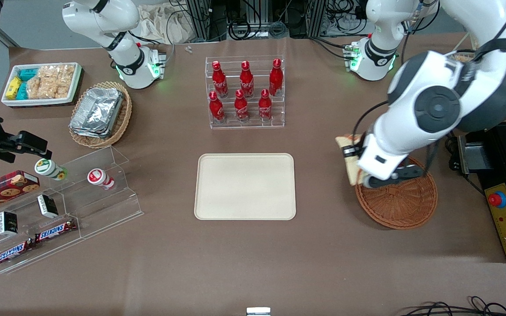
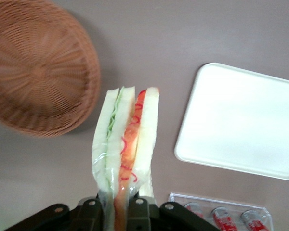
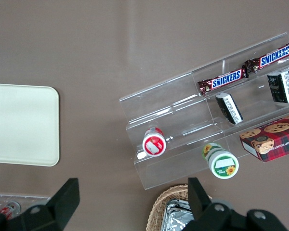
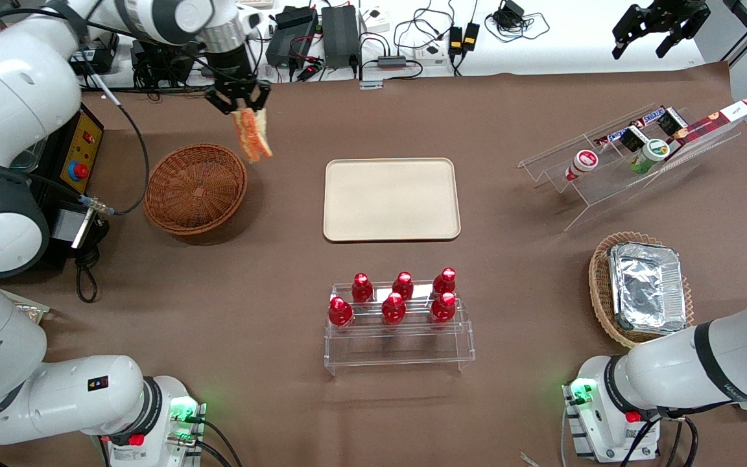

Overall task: Place sandwich from basket to tray
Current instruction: 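Lift the sandwich and carry it with the left gripper over the cream tray, then lower the sandwich onto the tray and open the left gripper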

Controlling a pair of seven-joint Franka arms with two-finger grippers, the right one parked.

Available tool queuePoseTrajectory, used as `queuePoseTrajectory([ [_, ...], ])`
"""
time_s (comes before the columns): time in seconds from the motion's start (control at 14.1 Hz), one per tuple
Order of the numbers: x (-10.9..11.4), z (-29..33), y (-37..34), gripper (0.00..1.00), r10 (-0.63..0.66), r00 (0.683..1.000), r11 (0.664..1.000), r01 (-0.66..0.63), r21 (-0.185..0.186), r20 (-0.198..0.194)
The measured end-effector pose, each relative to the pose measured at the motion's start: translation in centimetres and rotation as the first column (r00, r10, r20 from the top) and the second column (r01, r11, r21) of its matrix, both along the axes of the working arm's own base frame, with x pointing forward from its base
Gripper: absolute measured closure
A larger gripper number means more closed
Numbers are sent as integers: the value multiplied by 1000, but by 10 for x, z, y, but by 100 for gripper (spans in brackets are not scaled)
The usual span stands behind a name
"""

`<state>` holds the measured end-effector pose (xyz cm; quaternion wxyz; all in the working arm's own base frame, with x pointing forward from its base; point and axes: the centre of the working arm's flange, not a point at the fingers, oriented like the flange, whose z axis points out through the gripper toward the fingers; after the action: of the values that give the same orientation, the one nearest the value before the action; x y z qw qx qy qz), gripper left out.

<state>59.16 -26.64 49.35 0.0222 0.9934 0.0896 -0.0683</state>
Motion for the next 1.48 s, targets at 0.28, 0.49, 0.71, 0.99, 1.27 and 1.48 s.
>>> queuePoseTrajectory([
  [0.28, 2, -57, -66, 81, -79, 996, 993, 81, -86, 28],
  [0.49, 5, -113, -99, 81, -132, 990, 986, 136, -93, 50],
  [0.71, -1, -165, -124, 81, -137, 989, 989, 140, -54, 53],
  [0.99, -9, -221, -143, 81, -136, 990, 990, 138, -41, 33],
  [1.27, -11, -256, -152, 81, -159, 986, 986, 162, -38, 55],
  [1.48, -13, -269, -156, 85, -172, 983, 984, 174, -24, 65],
])
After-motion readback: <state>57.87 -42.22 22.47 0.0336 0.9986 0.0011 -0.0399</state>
